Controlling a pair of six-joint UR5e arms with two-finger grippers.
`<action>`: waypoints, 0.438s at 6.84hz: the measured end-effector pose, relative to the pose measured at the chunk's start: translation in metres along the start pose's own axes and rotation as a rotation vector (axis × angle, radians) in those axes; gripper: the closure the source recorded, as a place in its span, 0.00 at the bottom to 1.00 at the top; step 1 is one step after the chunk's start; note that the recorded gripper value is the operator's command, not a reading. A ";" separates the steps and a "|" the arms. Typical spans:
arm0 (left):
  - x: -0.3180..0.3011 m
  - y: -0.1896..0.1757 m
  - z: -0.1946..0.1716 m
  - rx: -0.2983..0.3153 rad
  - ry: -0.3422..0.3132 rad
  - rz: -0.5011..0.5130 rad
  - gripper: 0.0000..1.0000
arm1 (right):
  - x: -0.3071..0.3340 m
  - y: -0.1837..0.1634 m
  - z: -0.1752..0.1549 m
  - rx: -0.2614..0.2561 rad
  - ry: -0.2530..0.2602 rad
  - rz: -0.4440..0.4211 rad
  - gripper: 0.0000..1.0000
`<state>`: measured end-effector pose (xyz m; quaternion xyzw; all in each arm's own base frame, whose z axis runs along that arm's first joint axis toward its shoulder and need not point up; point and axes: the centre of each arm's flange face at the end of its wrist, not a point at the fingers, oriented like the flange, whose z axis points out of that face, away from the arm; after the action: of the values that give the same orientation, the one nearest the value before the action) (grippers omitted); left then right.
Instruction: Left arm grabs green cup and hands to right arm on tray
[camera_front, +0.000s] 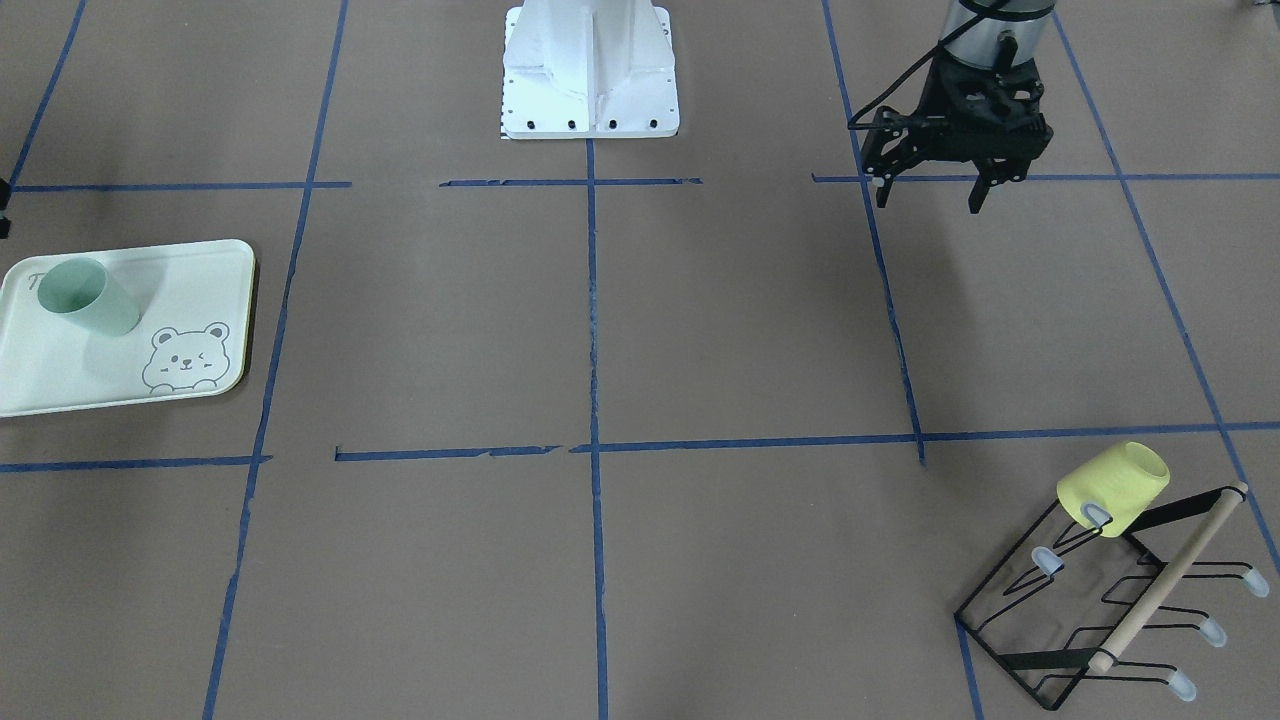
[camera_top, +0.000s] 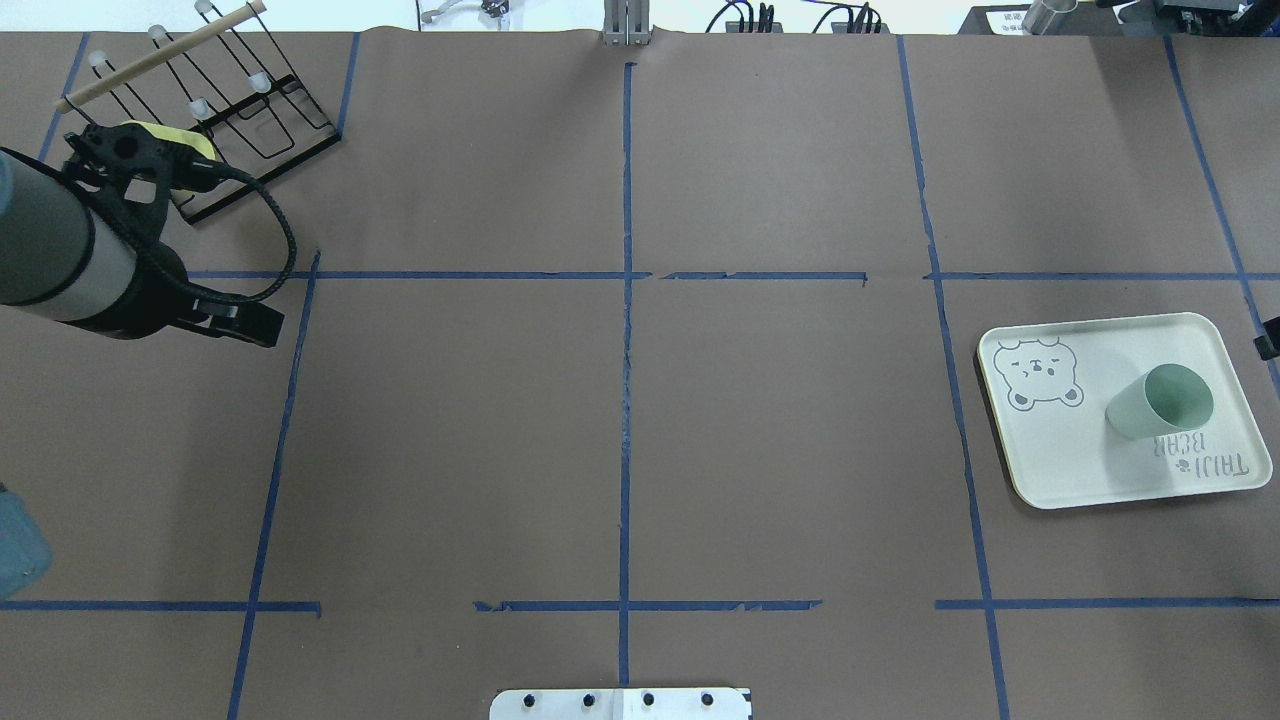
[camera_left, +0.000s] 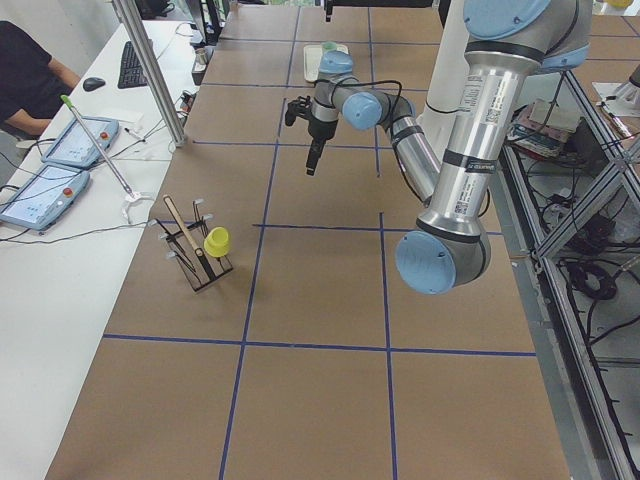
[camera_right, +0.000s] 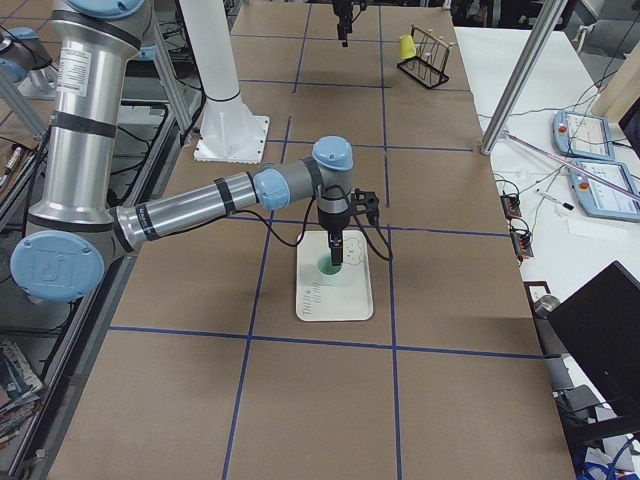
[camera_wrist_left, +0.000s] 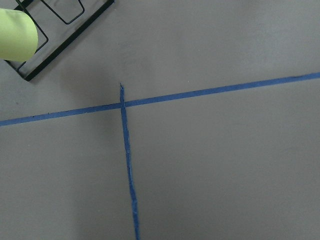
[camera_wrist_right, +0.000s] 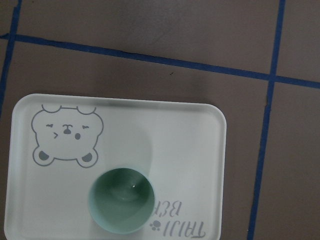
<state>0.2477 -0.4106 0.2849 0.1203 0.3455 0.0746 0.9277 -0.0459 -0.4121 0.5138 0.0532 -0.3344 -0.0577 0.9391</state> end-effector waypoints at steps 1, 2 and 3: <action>-0.047 0.002 -0.005 -0.049 0.020 0.059 0.00 | 0.036 0.009 -0.002 0.000 -0.011 -0.021 0.00; -0.103 0.010 -0.011 -0.100 0.063 0.097 0.00 | 0.064 0.023 -0.003 -0.003 -0.020 -0.021 0.00; -0.163 0.024 -0.015 -0.133 0.103 0.116 0.00 | 0.085 0.039 -0.006 -0.001 -0.046 -0.006 0.00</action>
<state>0.1147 -0.4213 0.3823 0.0745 0.3794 0.1570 0.9088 0.0267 -0.3853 0.5675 0.0526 -0.3556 -0.0618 0.9311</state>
